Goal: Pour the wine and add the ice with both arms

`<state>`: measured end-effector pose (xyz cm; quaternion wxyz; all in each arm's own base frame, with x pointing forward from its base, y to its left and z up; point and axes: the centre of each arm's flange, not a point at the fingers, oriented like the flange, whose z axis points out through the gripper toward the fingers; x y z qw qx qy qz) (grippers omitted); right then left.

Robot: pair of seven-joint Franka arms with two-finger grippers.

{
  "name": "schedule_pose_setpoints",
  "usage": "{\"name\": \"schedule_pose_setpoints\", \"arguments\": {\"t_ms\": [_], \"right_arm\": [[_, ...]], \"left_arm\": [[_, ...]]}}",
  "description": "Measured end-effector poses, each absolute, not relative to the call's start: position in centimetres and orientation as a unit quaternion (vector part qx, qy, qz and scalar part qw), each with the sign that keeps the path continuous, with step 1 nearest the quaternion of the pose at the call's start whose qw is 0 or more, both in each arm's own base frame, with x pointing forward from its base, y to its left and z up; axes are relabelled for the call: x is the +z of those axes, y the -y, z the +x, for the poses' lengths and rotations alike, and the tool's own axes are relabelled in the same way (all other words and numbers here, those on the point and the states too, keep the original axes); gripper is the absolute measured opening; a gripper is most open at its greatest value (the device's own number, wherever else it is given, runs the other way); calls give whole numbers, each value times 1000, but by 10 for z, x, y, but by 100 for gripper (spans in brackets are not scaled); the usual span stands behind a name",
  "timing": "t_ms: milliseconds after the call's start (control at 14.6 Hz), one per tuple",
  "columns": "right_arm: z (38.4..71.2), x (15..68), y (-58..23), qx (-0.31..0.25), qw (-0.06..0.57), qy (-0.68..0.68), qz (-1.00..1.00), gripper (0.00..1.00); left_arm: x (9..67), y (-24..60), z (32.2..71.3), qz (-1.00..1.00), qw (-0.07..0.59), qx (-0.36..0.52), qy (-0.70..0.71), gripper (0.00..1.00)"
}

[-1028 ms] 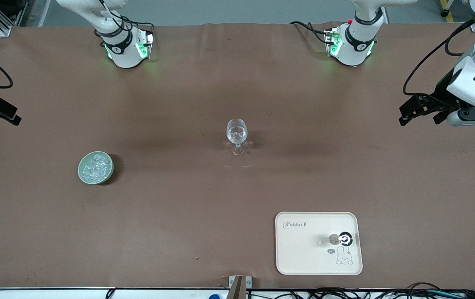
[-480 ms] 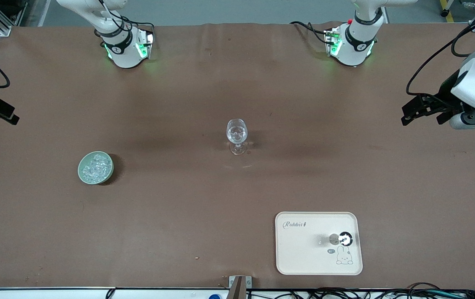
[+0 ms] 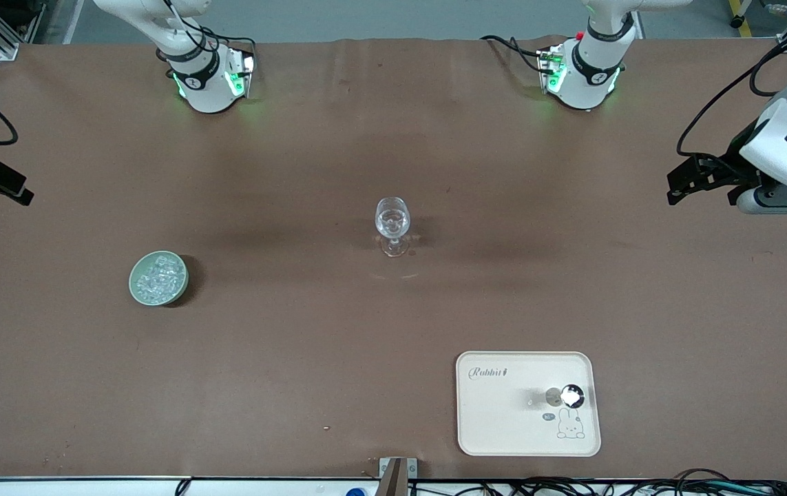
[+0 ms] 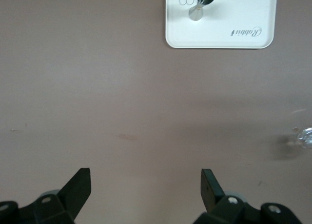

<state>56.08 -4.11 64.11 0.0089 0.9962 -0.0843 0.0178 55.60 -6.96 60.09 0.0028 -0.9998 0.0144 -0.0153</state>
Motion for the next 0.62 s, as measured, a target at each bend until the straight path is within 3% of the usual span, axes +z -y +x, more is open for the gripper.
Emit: {"name": "schedule_pose_setpoints", "arguments": {"t_ms": [617], "right_arm": [[561, 641, 41, 18, 9, 81, 997, 100]], "left_arm": [[603, 71, 555, -1000, 0, -15, -15, 100]]}}
